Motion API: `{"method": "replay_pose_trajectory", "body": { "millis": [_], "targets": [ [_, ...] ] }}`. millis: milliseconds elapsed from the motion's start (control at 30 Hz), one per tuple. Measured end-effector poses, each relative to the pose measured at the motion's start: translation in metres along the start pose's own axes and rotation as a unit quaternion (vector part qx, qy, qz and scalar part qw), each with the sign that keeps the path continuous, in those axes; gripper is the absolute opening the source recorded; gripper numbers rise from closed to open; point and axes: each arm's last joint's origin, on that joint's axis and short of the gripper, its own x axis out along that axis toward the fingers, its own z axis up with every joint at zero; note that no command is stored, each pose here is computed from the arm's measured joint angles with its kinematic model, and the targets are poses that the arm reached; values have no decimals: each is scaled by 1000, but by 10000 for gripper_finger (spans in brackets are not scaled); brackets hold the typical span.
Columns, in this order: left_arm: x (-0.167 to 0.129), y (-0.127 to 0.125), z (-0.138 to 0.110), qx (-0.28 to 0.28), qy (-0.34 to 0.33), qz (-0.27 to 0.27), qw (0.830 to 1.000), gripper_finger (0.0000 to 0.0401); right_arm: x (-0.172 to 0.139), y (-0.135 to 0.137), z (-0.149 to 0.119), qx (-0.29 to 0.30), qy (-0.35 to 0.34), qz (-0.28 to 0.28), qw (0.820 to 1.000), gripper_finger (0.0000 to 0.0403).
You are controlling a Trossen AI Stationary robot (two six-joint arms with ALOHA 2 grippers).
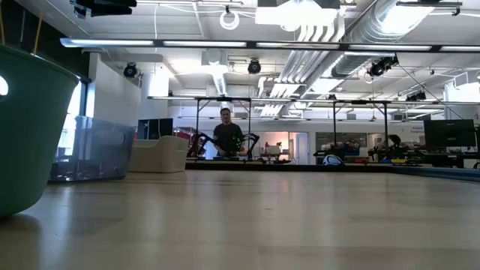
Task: Sort Halloween decoration
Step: Put the violet witch hat into the black bin
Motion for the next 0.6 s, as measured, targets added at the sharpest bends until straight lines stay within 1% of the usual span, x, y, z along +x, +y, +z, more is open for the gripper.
{"method": "replay_pose_trajectory", "body": {
  "millis": [200, 433, 600],
  "targets": [
    [0, 0, 0, 0, 0, 0, 1000, 186, 0, 2, 1, -12, -17, 25, 999, 130],
    [0, 0, 0, 0, 0, 0, 1000, 186, 0, 5, -2, -14, -4, 38, 999, 130],
    [0, 0, 0, 0, 0, 0, 1000, 186, 11, 11, -5, -15, 10, 39, 999, 130]
  ]
}}
